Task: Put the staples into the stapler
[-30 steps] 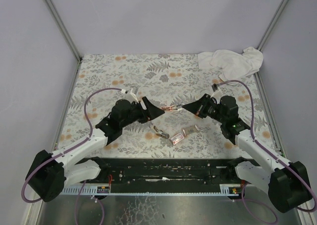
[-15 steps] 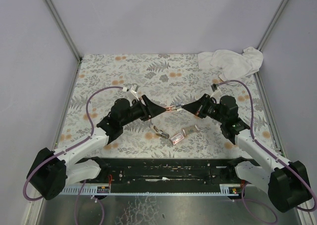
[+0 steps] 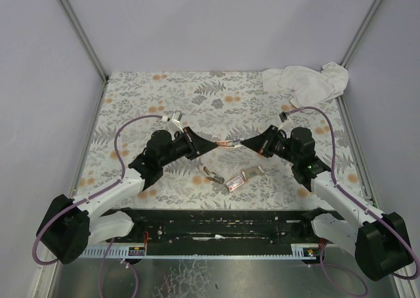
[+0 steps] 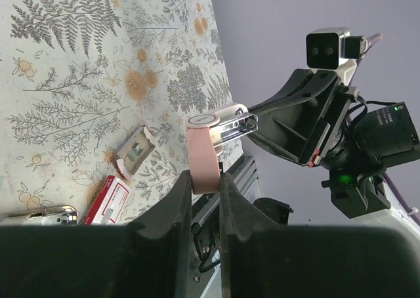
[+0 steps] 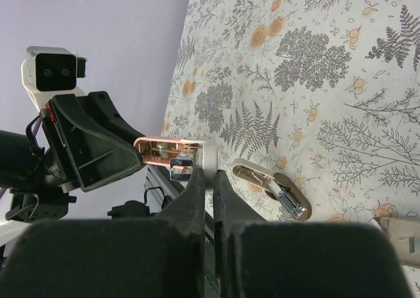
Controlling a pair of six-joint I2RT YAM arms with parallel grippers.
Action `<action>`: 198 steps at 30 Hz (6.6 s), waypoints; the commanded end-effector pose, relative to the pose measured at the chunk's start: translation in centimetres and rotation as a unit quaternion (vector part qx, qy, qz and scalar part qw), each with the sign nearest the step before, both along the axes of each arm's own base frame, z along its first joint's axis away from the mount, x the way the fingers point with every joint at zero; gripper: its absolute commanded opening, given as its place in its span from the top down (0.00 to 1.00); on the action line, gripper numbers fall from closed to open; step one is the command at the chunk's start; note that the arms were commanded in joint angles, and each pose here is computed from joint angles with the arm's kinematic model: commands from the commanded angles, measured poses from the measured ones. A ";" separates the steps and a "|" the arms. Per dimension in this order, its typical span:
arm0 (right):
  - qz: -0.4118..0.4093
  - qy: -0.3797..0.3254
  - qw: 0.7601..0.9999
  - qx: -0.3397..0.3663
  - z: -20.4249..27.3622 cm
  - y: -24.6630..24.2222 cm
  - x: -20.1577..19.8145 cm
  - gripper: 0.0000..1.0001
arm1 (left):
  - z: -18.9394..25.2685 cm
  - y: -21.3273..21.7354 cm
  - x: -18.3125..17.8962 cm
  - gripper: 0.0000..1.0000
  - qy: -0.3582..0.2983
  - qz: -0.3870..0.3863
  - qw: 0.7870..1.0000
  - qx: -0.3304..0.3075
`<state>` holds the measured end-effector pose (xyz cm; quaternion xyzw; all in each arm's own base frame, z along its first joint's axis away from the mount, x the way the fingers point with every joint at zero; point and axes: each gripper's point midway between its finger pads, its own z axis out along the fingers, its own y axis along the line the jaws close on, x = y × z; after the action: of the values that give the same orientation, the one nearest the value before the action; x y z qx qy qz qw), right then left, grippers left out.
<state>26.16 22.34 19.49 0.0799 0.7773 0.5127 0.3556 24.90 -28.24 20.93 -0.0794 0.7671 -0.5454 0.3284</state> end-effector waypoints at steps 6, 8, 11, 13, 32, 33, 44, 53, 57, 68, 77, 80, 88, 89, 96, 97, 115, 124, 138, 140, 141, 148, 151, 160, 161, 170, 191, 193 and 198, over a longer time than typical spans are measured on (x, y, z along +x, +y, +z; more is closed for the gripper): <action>-0.021 -0.007 1.000 -0.001 0.5 -1.3 0.6 0.72 | -0.4 1.6 1.5 0.98 -0.018 0.011 0.999 0.023; -0.030 -0.001 0.999 -0.011 0.1 -1.9 0.8 0.62 | -0.9 2.1 2.1 1.00 -0.014 0.009 0.999 0.037; -0.044 0.008 0.999 -0.020 -0.5 -3.0 1.0 0.46 | -1.6 2.6 3.0 1.00 -0.008 -0.003 0.998 0.058; -0.049 0.013 0.998 -0.024 -0.9 -3.5 0.9 0.40 | -2.1 2.7 3.6 1.00 -0.009 -0.016 0.997 0.076; -0.056 0.017 0.991 -0.123 -4.2 -5.7 -0.1 0.35 | -11.6 2.0 5.5 1.00 0.038 -0.142 0.963 0.226; -0.055 0.018 0.990 -0.129 -4.5 -5.8 -0.2 0.35 | -11.8 1.9 5.4 1.00 0.042 -0.146 0.962 0.225; -0.044 0.028 0.986 -0.159 -6.7 -6.1 -0.5 0.30 | -13.6 2.3 5.5 0.77 0.077 -0.144 0.956 0.242; -0.052 0.040 0.969 -0.240 -9.1 -8.0 -0.5 0.39 | -12.0 3.3 6.5 0.30 0.056 -0.107 0.956 0.268; -0.032 0.036 0.952 -0.302 -9.6 -7.2 -0.6 0.43 | -9.4 4.6 7.9 0.14 0.022 -0.065 0.952 0.299; 0.025 0.039 0.893 -0.447 -12.7 -5.1 -1.4 0.67 | 2.5 10.8 12.3 0.01 -0.148 0.118 0.902 0.388; 0.066 0.034 0.856 -0.511 -14.4 -3.3 -1.9 0.59 | 1.2 13.0 12.0 0.00 -0.148 0.154 0.883 0.419; 0.074 0.033 0.848 -0.524 -14.8 -3.1 -1.9 0.58 | 1.5 13.0 12.0 0.00 -0.151 0.155 0.883 0.416; 0.081 0.038 0.837 -0.539 -15.8 -2.6 -1.8 0.59 | 1.5 13.0 11.9 0.00 -0.149 0.154 0.884 0.415; 0.082 0.039 0.836 -0.541 -15.9 -2.6 -1.8 0.59 | 1.5 13.0 11.8 0.00 -0.150 0.154 0.884 0.415; 0.087 0.043 0.829 -0.550 -16.6 -2.6 -2.0 0.62 | 1.6 13.0 11.9 0.00 -0.151 0.155 0.884 0.414; 0.088 0.043 0.829 -0.550 -16.7 -2.6 -2.1 0.63 | 1.6 13.0 11.8 0.00 -0.151 0.155 0.884 0.414; 0.088 0.056 0.821 -0.562 -17.6 -3.2 -2.6 0.71 | 1.7 13.2 11.9 0.00 -0.152 0.159 0.883 0.416; 0.064 0.052 0.828 -0.555 -16.1 -3.2 -2.1 0.82 | 1.9 13.2 11.7 0.00 -0.155 0.161 0.883 0.412; 0.073 0.044 0.923 -0.376 -11.3 -1.0 1.2 0.86 | 2.2 13.3 11.6 0.00 -0.159 0.163 0.883 0.410; 0.080 0.041 0.936 -0.339 -10.9 -0.7 2.0 0.86 | 2.2 13.2 11.5 0.00 -0.159 0.162 0.884 0.409; 0.084 0.042 0.942 -0.321 -10.8 -0.5 2.4 0.86 | 2.2 13.2 11.5 0.00 -0.159 0.162 0.884 0.409; 0.108 0.067 0.968 -0.218 -11.5 0.4 4.5 0.87 | 2.2 13.1 11.4 0.00 -0.160 0.161 0.885 0.406; 0.117 0.089 0.970 -0.192 -12.6 0.4 5.0 0.87 | 2.3 13.1 11.5 0.00 -0.160 0.161 0.885 0.406; 0.116 0.134 0.958 -0.226 -17.2 -0.9 4.7 0.86 | 2.2 12.9 11.5 0.00 -0.159 0.157 0.887 0.404; 0.113 0.133 0.955 -0.240 -17.6 -1.3 4.7 0.86 | 2.2 12.9 11.5 0.00 -0.159 0.157 0.887 0.404; 0.095 0.138 0.935 -0.312 -19.8 -3.8 4.3 0.81 | 2.3 12.8 11.5 0.00 -0.161 0.156 0.888 0.402; 0.043 0.102 0.915 -0.388 -16.5 -6.8 5.1 0.61 | 3.0 13.0 11.3 0.00 -0.169 0.166 0.888 0.393; 0.032 0.108 0.909 -0.401 -16.0 -7.0 5.2 0.59 | 3.0 13.1 11.3 0.00 -0.170 0.169 0.888 0.392; 0.026 0.104 0.887 -0.448 -15.1 -5.8 5.2 0.54 | 3.3 13.3 11.2 0.00 -0.172 0.175 0.887 0.391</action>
<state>30.28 15.73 2.05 -0.0436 0.9602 0.1524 0.2298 35.45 -15.22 22.26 0.0283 0.8457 -0.1339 0.5158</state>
